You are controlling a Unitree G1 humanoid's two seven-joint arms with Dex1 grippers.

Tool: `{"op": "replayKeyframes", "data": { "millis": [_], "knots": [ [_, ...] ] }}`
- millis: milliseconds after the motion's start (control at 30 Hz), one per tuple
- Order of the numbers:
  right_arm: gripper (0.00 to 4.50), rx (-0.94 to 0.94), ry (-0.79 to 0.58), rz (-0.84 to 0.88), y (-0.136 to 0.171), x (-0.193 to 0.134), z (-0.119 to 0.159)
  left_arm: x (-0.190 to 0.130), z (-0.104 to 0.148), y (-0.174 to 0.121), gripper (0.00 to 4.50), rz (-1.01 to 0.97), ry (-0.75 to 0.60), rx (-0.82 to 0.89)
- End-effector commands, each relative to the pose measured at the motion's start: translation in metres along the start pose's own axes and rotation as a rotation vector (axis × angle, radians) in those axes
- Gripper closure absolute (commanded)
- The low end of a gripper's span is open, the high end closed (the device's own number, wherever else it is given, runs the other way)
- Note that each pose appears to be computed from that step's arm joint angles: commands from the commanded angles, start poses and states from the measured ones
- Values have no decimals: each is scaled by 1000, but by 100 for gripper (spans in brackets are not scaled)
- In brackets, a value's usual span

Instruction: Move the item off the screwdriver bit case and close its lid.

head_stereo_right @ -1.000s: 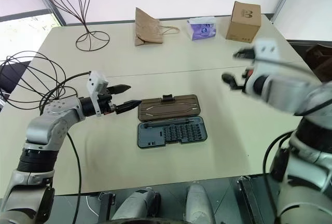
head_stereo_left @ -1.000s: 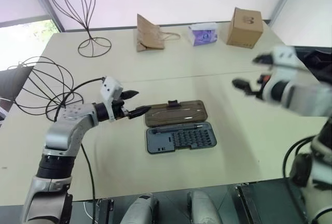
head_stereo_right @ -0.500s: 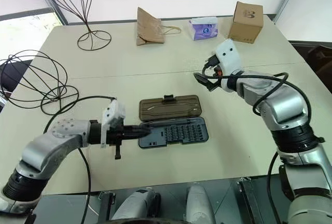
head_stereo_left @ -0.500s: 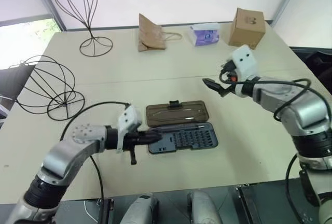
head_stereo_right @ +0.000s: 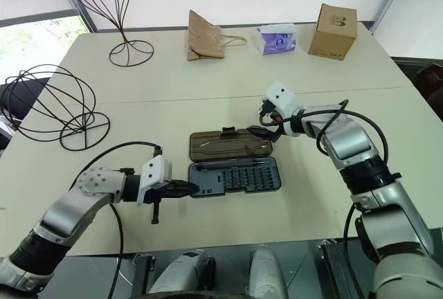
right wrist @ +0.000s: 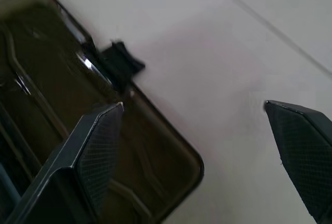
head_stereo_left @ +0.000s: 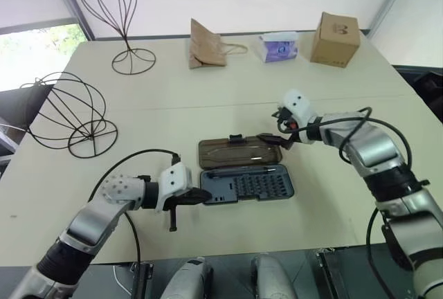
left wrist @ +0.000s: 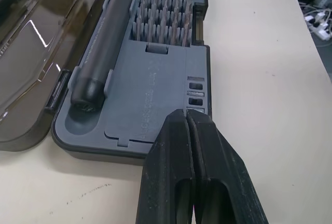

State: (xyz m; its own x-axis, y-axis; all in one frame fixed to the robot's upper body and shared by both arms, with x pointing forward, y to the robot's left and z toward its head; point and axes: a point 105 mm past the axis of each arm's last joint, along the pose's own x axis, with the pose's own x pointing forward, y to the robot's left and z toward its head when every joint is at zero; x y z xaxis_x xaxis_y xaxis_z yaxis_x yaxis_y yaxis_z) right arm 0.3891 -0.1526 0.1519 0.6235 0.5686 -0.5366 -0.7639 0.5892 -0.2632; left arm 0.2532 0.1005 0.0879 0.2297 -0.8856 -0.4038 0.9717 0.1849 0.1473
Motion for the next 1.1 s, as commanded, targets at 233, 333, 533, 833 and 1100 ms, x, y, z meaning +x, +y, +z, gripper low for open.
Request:
{"op": "replayKeyframes", "data": {
  "millis": [233,333,533,833,1100],
  "knots": [
    [0,-97,68,113,0,20,4,4,-17,-3,443,23,54,-70],
    [90,-114,101,152,4,34,2,6,-17,-4,450,34,49,-81],
    [380,-106,173,237,8,47,-8,9,-19,-7,450,50,33,-125],
    [447,-294,209,314,14,49,-24,11,-23,-9,450,100,-4,-218],
    [447,-487,70,153,-7,20,6,7,-23,-2,450,129,-11,-233]
  ]
}}
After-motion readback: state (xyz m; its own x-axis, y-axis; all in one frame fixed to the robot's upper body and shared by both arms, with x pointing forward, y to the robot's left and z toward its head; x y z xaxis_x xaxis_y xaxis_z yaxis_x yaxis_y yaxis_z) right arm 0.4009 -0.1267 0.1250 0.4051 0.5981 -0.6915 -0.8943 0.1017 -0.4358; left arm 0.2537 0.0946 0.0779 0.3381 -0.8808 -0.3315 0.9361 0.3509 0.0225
